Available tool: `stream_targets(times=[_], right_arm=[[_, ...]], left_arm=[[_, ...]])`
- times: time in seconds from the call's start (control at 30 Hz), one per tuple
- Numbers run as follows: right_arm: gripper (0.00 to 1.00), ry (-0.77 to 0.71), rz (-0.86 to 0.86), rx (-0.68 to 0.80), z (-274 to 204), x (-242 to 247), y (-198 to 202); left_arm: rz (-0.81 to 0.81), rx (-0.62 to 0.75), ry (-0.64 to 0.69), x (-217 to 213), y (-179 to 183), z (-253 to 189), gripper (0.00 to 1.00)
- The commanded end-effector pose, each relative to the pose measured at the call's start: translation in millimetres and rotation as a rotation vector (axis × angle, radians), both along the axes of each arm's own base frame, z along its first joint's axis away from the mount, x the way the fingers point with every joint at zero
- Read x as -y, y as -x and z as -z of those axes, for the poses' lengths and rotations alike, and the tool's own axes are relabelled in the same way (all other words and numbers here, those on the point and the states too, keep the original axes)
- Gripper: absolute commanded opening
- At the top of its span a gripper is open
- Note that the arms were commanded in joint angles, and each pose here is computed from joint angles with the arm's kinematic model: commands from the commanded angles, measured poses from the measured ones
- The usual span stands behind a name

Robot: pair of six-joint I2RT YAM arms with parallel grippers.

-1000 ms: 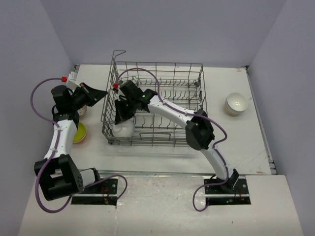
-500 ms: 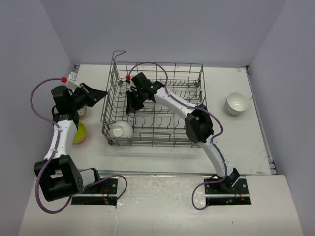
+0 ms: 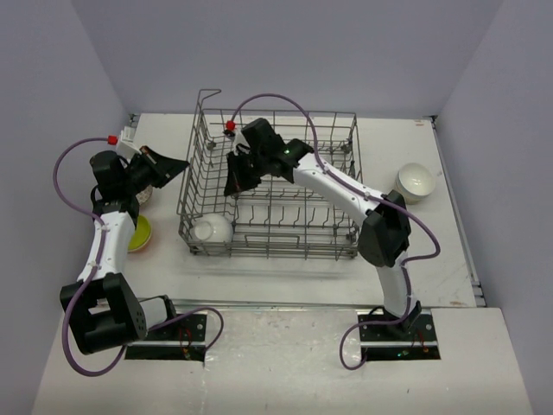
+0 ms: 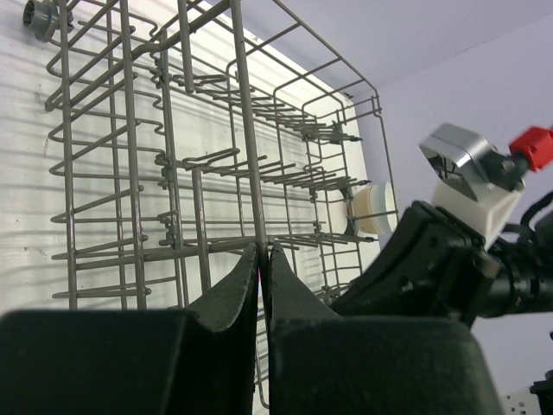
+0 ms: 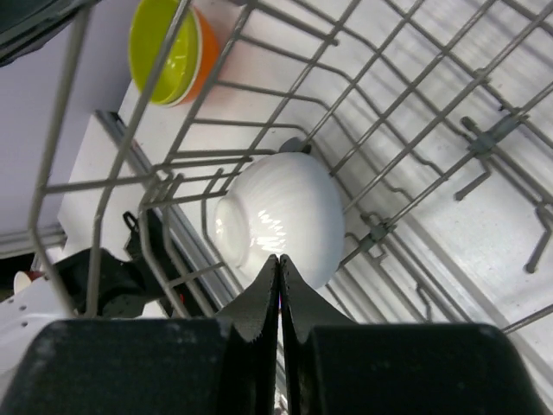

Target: Unload the bowls from the dish rack

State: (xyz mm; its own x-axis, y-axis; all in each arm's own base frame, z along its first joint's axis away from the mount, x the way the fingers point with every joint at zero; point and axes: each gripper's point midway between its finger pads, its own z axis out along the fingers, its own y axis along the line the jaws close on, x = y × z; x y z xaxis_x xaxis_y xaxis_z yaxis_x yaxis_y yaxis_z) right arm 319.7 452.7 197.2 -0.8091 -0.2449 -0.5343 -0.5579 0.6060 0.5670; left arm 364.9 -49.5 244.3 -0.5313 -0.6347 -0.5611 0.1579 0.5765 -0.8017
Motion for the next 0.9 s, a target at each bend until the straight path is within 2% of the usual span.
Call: stream_targets(times=[0.0, 0.27, 0.87], right_arm=[[0.0, 0.003, -0.069, 0.003, 3, -1, 29], [0.0, 0.034, -0.158, -0.035, 30, -26, 71], [0.0, 0.043, -0.188, -0.099, 54, -59, 86]], left_arm=[[0.015, -0.014, -0.014, 2, 5, 8, 0.0], [0.022, -0.01, -0.01, 2, 3, 5, 0.0], [0.032, -0.005, -0.006, 3, 3, 4, 0.0]])
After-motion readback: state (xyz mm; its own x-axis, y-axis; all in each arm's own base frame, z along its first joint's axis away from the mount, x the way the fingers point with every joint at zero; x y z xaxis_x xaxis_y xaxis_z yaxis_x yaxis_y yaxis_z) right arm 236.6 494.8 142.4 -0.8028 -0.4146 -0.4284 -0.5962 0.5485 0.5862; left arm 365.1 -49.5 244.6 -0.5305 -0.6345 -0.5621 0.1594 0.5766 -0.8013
